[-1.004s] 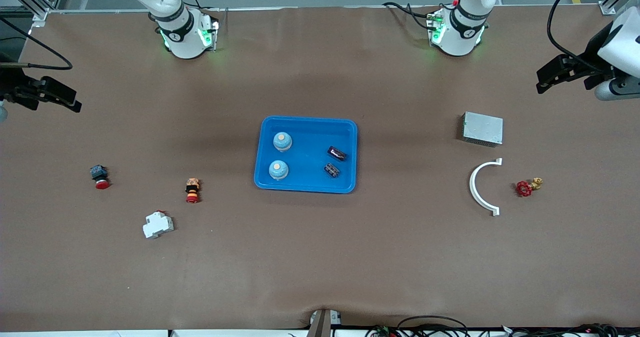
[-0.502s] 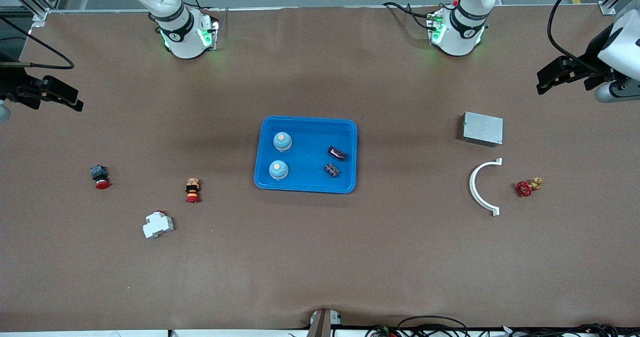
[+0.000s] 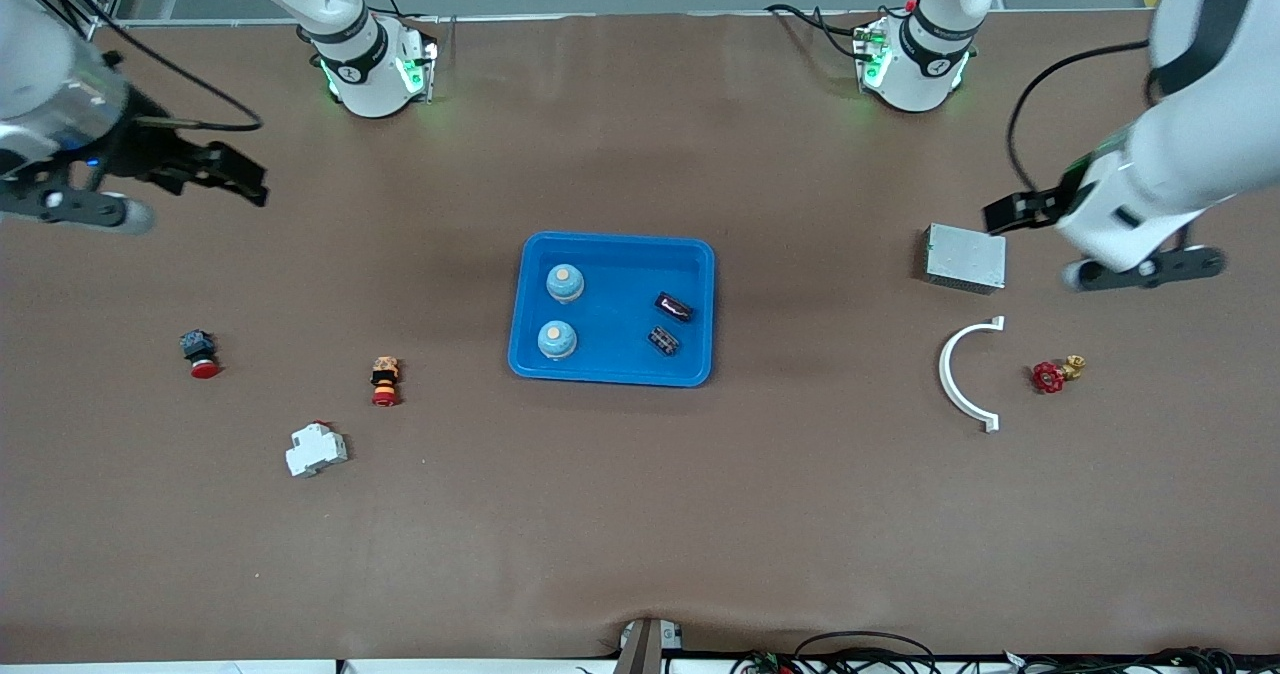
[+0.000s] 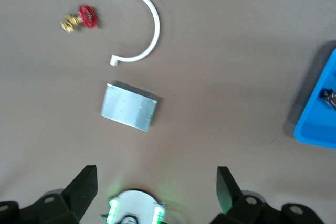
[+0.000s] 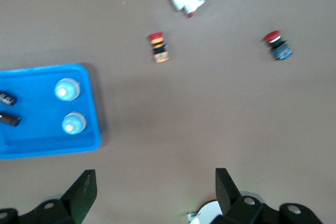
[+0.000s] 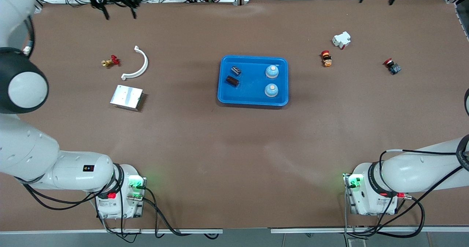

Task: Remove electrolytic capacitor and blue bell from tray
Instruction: 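Move the left gripper to a capacitor while the right gripper reaches a bell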

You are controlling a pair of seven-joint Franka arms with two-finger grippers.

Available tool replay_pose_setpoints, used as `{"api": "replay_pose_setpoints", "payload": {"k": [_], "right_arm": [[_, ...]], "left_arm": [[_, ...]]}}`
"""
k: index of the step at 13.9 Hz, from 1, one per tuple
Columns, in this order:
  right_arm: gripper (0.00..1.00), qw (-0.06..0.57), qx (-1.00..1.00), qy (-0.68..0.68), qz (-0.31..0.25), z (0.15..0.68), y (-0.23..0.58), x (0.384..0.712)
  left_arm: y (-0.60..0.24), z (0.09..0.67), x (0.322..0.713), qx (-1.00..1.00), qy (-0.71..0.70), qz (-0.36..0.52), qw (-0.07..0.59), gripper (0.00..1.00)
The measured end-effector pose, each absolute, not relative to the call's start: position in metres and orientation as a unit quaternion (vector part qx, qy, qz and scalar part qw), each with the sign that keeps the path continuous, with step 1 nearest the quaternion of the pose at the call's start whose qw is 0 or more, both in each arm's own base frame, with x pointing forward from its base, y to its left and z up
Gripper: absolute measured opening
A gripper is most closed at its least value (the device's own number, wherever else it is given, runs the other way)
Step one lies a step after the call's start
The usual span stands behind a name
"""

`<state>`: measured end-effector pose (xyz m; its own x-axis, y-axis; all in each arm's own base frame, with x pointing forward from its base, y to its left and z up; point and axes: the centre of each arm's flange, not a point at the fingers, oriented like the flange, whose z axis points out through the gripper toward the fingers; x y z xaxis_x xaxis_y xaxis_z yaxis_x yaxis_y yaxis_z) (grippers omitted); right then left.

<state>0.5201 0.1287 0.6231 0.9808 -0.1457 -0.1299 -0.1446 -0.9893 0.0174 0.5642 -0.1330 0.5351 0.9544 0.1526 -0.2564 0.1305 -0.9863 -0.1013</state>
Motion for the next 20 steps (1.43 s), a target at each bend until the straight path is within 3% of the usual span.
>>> {"api": "replay_pose_setpoints", "payload": {"k": [4,8,12,15,19,20], "right_arm": [[1.00,0.020,0.995,-0.065,-0.073,0.586,0.244,0.500],[1.00,0.016,0.996,-0.058,-0.061,0.512,0.326,0.497],[1.00,-0.004,0.999,-0.044,-0.033,0.420,0.357,0.488],[1.00,0.006,0.999,-0.032,-0.043,0.365,0.369,0.477],[1.00,0.013,0.999,-0.021,-0.047,0.306,0.386,0.475],[1.00,0.014,0.999,-0.020,-0.049,0.295,0.388,0.476]], "left_arm": [[-0.205,0.474,0.575,-0.981,-0.130,0.132,0.055,1.00],[-0.255,0.426,0.579,-0.971,-0.203,0.116,0.040,1.00],[-0.324,0.371,0.570,-0.953,-0.284,0.099,0.032,1.00],[-0.367,0.326,0.563,-0.939,-0.333,0.087,0.014,1.00],[-0.407,0.275,0.550,-0.921,-0.383,0.070,-0.014,0.93],[-0.412,0.264,0.547,-0.917,-0.392,0.070,-0.015,0.84]]}}
